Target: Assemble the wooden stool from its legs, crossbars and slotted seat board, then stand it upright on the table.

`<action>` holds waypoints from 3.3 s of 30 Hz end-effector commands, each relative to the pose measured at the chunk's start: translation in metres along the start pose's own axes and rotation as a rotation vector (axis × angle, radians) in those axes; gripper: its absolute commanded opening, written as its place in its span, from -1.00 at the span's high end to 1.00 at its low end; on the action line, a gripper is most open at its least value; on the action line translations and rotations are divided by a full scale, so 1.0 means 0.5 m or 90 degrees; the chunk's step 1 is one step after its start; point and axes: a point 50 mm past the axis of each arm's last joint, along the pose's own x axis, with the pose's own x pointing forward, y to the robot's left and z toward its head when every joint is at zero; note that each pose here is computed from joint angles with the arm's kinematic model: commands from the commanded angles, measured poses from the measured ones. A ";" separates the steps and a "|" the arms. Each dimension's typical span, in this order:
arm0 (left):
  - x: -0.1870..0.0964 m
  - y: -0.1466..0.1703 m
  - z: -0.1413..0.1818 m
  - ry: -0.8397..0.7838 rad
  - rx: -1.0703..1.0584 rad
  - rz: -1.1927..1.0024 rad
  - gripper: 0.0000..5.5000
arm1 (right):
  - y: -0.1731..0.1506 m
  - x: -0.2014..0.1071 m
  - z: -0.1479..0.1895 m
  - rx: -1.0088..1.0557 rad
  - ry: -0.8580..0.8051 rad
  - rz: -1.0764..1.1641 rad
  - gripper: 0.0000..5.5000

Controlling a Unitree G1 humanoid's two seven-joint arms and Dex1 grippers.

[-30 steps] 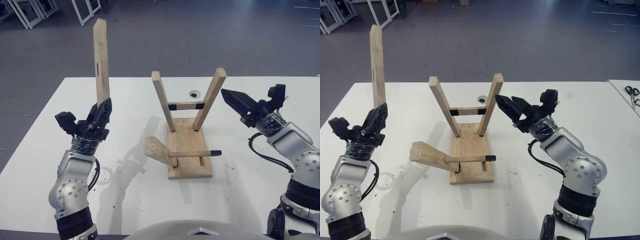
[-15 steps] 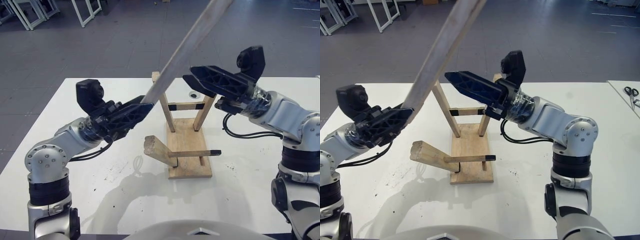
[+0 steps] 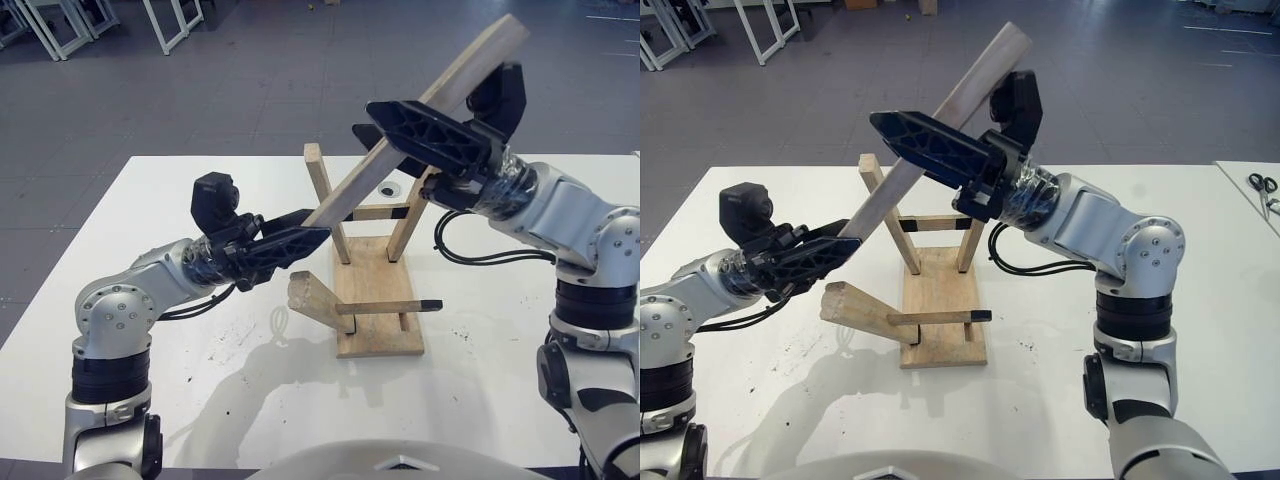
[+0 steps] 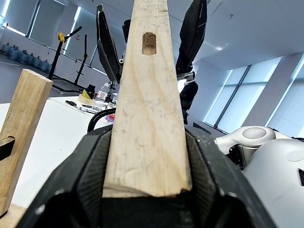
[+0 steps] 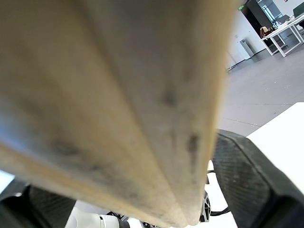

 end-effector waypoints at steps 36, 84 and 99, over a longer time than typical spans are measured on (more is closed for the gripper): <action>-0.113 0.019 -0.082 -0.030 0.060 0.307 -0.77 | -0.071 -0.311 -0.017 -0.440 0.201 -0.036 0.26; -0.222 0.061 -0.041 -0.062 0.229 0.754 -0.77 | -0.174 -0.227 -0.203 -0.568 0.330 -0.198 0.26; 0.096 -0.038 0.016 -0.106 0.533 0.553 0.01 | -0.201 -0.221 -0.197 -0.582 0.309 -0.253 0.26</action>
